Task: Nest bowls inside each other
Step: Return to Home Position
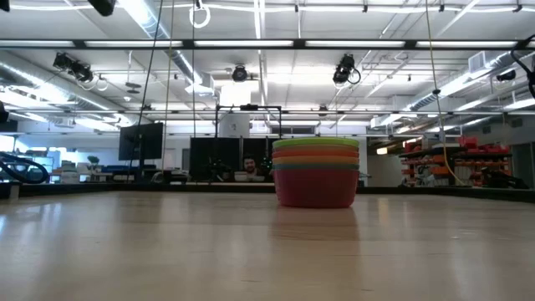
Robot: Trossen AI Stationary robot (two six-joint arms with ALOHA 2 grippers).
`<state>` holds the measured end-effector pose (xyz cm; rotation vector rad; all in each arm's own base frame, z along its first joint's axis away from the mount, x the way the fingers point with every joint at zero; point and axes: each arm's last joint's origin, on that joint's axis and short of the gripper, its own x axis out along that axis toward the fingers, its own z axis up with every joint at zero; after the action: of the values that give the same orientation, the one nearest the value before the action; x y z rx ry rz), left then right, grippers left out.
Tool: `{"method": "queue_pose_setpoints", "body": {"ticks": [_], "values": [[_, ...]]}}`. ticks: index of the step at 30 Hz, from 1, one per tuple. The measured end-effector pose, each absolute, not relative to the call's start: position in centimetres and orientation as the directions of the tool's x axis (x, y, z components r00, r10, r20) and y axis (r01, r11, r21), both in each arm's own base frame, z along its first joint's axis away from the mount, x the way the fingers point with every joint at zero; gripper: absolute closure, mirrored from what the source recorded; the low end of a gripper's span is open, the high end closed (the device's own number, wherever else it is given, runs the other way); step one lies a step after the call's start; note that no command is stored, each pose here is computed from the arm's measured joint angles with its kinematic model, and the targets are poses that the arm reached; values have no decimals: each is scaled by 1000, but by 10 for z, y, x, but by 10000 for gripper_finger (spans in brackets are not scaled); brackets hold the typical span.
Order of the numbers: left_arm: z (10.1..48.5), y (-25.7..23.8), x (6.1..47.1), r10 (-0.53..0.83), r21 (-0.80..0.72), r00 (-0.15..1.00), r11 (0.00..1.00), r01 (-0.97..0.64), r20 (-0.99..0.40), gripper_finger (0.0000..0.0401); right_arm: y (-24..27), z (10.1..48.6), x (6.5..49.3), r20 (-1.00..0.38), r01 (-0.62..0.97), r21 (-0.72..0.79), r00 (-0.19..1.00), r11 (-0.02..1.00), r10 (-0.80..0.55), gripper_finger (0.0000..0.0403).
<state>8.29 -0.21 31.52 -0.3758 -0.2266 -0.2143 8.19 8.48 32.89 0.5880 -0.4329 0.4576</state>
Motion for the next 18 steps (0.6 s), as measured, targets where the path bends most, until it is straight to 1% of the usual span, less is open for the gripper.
{"method": "queue_pose_setpoints", "body": {"ticks": [3,8,13,18], "values": [[303,-2,89,-165,-349,944,900,262,285,253,85,323,81,542,-553,402,786,730,297,387],[286,-2,95,-165,-374,943,888,269,288,248,86,315,79,589,-610,364,736,703,334,387],[277,-2,96,-165,-374,941,886,273,296,255,85,300,77,628,-640,354,703,682,334,387],[271,-2,91,-166,-356,922,887,294,349,262,81,283,73,678,-681,325,652,656,340,387]]}}
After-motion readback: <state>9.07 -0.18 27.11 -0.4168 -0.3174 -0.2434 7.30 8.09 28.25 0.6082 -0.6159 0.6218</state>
